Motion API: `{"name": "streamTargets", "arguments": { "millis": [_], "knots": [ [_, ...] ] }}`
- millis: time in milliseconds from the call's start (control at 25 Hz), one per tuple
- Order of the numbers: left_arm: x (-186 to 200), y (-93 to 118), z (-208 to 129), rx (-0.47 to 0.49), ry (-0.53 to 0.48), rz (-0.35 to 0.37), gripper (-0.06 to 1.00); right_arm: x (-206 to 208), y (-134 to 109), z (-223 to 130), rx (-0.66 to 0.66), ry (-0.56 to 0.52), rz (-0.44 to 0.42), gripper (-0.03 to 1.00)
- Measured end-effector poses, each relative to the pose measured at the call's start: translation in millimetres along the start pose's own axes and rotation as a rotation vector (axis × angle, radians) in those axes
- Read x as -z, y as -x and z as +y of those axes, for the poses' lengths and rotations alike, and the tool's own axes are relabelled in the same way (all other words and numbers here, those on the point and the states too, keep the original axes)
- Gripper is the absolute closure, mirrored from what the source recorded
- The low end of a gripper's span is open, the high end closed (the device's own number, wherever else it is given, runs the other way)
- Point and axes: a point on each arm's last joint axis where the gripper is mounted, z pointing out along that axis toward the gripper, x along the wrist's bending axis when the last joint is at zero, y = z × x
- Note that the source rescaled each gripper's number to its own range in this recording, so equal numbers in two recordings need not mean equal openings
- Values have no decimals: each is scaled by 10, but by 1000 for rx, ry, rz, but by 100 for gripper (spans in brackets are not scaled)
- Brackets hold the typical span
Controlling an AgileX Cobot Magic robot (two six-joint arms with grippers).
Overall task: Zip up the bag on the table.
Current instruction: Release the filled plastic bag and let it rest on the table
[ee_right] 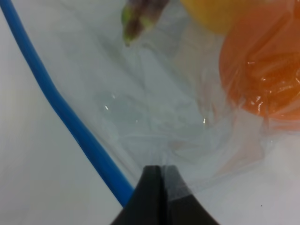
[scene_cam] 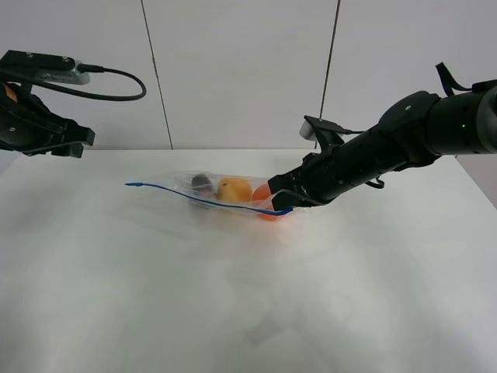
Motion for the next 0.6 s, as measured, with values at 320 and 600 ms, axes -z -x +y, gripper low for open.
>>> {"name": "streamTargets", "arguments": {
  "millis": [320,600],
  "knots": [
    [585,-140,23,29,111,5,14,0,0,0,0,0,0,97],
    [919,-183,-292,42,158,19,14,0,0,0,0,0,0,97]
  ]
}}
